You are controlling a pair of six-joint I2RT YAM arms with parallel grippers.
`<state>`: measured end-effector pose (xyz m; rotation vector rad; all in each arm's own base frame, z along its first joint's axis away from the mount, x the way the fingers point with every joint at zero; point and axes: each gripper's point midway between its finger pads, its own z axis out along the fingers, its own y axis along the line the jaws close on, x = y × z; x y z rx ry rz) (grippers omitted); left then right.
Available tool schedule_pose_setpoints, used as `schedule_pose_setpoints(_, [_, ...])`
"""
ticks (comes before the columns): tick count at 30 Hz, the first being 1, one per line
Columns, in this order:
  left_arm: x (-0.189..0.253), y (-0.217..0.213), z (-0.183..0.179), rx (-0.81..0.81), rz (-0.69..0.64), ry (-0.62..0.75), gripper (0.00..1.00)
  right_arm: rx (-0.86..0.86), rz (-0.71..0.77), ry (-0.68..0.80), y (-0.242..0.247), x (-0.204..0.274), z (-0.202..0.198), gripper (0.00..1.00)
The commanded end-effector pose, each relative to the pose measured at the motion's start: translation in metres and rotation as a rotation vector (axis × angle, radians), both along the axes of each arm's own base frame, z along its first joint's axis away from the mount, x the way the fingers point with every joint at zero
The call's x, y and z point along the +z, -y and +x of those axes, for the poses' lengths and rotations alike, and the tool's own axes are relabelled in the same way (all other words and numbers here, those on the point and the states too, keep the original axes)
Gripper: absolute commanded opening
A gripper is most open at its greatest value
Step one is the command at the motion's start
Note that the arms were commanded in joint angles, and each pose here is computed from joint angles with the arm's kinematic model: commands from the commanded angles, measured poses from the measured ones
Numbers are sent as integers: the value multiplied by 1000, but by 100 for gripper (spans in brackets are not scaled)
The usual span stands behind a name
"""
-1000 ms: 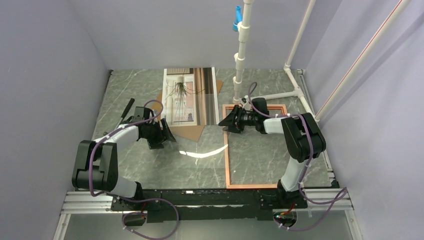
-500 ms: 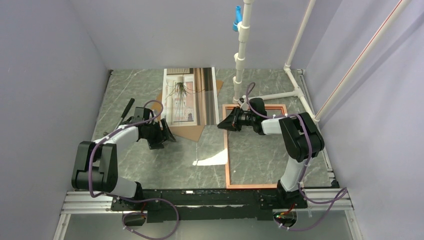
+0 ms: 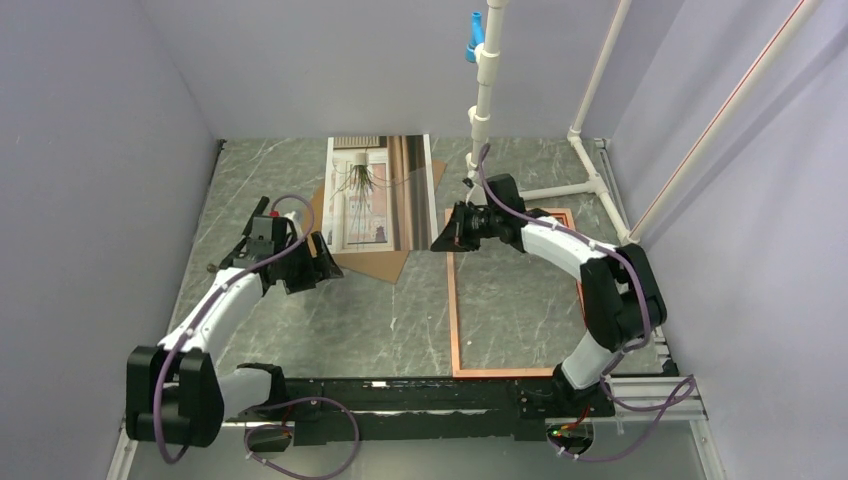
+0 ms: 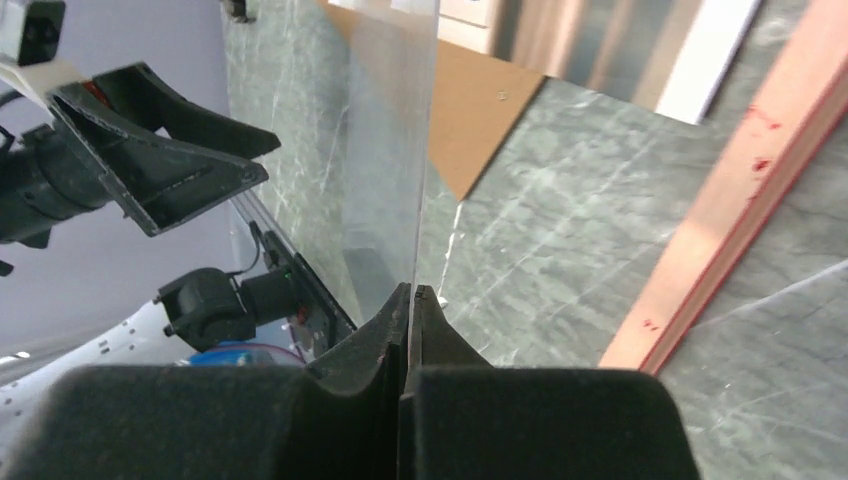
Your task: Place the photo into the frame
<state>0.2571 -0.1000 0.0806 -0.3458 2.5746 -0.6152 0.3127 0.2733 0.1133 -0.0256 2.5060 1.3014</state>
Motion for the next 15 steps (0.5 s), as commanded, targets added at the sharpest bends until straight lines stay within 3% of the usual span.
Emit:
schedule_pose_setpoints(1, [32, -4, 4, -9, 22, 115, 79, 76, -130, 121, 5, 36, -20, 0])
schedule_pose_setpoints(8, [58, 7, -3, -44, -44, 211, 80, 44, -166, 257, 26, 98, -44, 0])
schedule_pose_setpoints(15, [57, 42, -10, -81, -83, 194, 81, -78, -203, 373, 64, 152, -76, 0])
